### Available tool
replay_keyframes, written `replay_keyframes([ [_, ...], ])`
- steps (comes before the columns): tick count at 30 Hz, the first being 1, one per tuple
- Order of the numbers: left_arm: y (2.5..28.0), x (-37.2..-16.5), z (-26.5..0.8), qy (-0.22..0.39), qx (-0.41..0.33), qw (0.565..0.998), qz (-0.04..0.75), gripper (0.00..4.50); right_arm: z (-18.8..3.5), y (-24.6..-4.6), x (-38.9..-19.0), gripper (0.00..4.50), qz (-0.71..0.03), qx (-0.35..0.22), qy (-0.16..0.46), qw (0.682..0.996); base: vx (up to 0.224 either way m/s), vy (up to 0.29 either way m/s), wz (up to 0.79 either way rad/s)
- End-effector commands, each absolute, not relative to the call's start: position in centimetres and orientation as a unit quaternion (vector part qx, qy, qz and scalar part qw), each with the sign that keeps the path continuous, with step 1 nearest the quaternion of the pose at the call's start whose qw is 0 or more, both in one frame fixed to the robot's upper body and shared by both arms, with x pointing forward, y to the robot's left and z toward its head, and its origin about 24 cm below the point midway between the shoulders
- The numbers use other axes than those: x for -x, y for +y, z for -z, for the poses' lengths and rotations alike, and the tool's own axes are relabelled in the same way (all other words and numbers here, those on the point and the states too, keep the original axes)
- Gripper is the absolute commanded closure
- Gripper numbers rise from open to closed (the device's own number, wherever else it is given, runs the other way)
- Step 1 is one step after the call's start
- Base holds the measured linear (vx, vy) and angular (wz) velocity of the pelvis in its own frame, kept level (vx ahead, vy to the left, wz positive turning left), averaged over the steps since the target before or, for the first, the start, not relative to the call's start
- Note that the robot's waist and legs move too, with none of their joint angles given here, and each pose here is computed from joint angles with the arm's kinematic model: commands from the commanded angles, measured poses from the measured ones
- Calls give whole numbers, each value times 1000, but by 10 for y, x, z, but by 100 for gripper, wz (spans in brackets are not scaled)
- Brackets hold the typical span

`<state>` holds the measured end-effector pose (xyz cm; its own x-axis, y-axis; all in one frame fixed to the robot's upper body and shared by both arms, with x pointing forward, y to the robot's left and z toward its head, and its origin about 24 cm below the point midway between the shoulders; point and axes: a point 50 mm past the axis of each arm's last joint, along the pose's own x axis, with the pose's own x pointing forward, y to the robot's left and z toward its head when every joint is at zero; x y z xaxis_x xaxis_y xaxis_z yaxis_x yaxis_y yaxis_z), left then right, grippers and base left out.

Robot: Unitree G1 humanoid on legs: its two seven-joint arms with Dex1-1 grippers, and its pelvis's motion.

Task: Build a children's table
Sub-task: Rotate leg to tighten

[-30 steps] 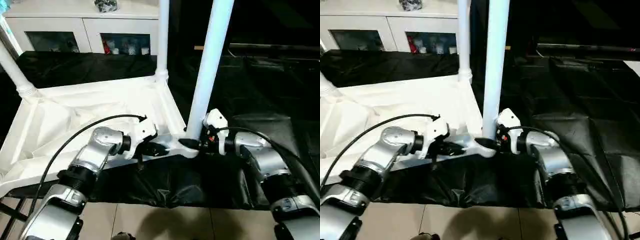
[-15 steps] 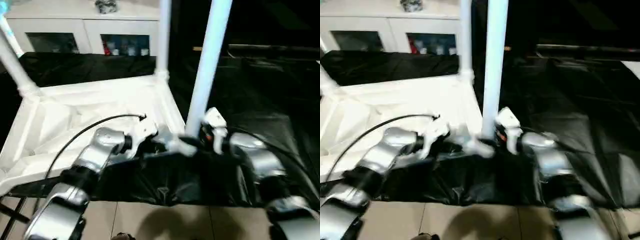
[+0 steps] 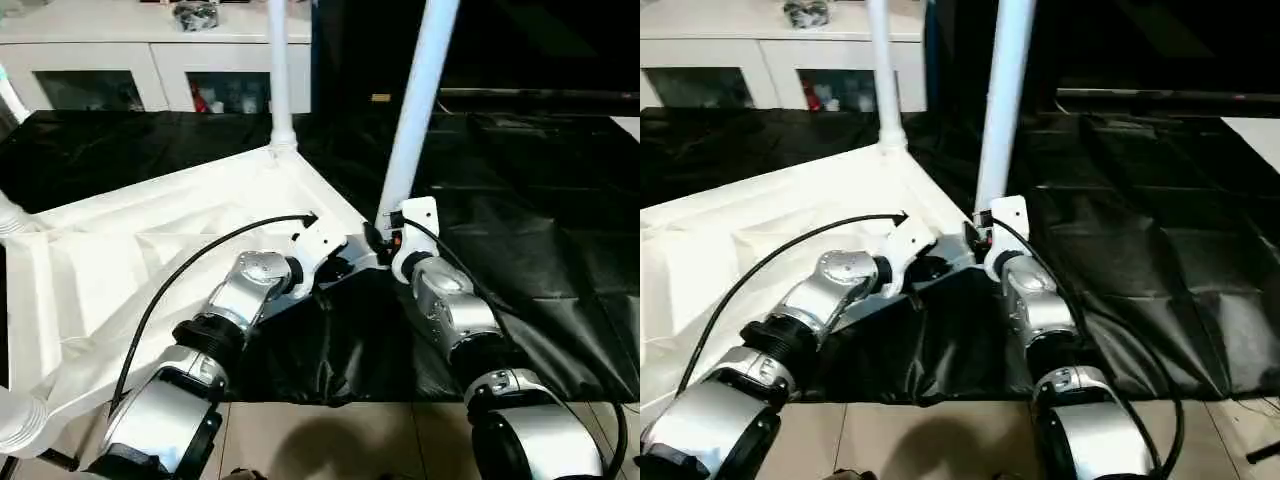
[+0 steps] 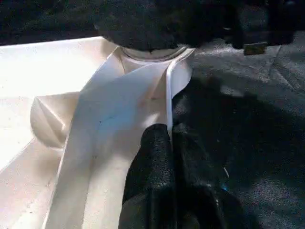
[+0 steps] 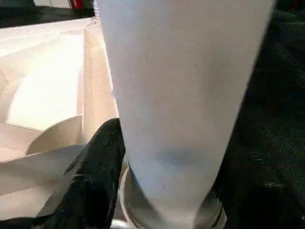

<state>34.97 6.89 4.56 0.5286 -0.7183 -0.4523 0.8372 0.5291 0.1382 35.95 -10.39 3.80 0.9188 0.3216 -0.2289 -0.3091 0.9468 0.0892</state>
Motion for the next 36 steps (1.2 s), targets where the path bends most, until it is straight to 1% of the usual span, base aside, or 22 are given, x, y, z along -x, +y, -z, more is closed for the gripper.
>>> replay_keyframes([
  [1,57,-355,-66,113,-180,853,477,450,-29,-94,-353,141,-188,-16,133,973,0,0,0],
  [3,57,-353,-65,108,-186,846,489,450,-32,-99,-352,141,-194,-7,118,974,0,0,0],
  [7,57,-350,-65,102,-185,838,503,450,-37,-118,-343,141,-213,14,91,973,0,0,0],
  [9,57,-348,-65,91,-178,838,508,450,-39,-135,-333,141,-229,22,81,970,0,0,0],
  [10,57,-348,-65,88,-175,838,508,450,-40,-139,-331,141,-233,24,80,969,0,0,0],
  [12,61,-348,-65,86,-161,845,502,450,-43,-155,-317,141,-255,22,78,963,0,0,0],
  [14,63,-348,-65,88,-157,846,501,406,-45,-158,-313,138,-264,22,78,961,0,0,0],
  [15,67,-346,-65,91,-153,843,508,395,-48,-162,-304,138,-285,32,77,955,0,0,0],
  [17,71,-345,-66,92,-151,840,512,383,-50,-164,-298,138,-300,34,78,950,0,0,0],
  [18,71,-345,-66,92,-151,840,512,370,-50,-164,-298,138,-300,34,78,950,0,0,0],
  [19,80,-343,-72,91,-151,841,512,353,-53,-164,-291,138,-313,28,79,946,0,0,0],
  [21,88,-339,-79,90,-139,842,513,349,-54,-162,-287,138,-324,22,79,942,0,0,0],
  [22,95,-334,-82,94,-136,840,517,326,-54,-159,-284,138,-330,15,79,940,0,0,0],
  [23,99,-331,-83,97,-137,838,519,326,-54,-158,-283,138,-332,13,79,940,0,0,0],
  [26,116,-312,-89,126,-136,829,528,305,-52,-149,-280,138,-342,0,86,936,0,0,0],
  [27,123,-301,-91,141,-136,822,534,297,-51,-145,-279,138,-349,-3,88,933,0,0,0],
  [28,131,-293,-93,155,-138,819,535,297,-51,-141,-281,138,-349,-8,89,933,0,0,0],
  [29,131,-293,-93,155,-138,819,535,283,-51,-141,-281,138,-349,-8,89,933,0,0,0],
  [30,131,-293,-93,155,-138,819,535,283,-51,-141,-281,138,-349,-8,89,933,0,0,0],
  [32,147,-274,-99,184,-141,814,533,261,-49,-132,-288,138,-344,-15,90,934,0,0,0],
  [35,169,-246,-109,225,-147,813,517,246,-48,-106,-300,138,-356,-34,92,929,0,0,0],
  [36,170,-244,-110,228,-148,814,514,237,-48,-103,-301,138,-358,-36,93,928,0,0,0],
])
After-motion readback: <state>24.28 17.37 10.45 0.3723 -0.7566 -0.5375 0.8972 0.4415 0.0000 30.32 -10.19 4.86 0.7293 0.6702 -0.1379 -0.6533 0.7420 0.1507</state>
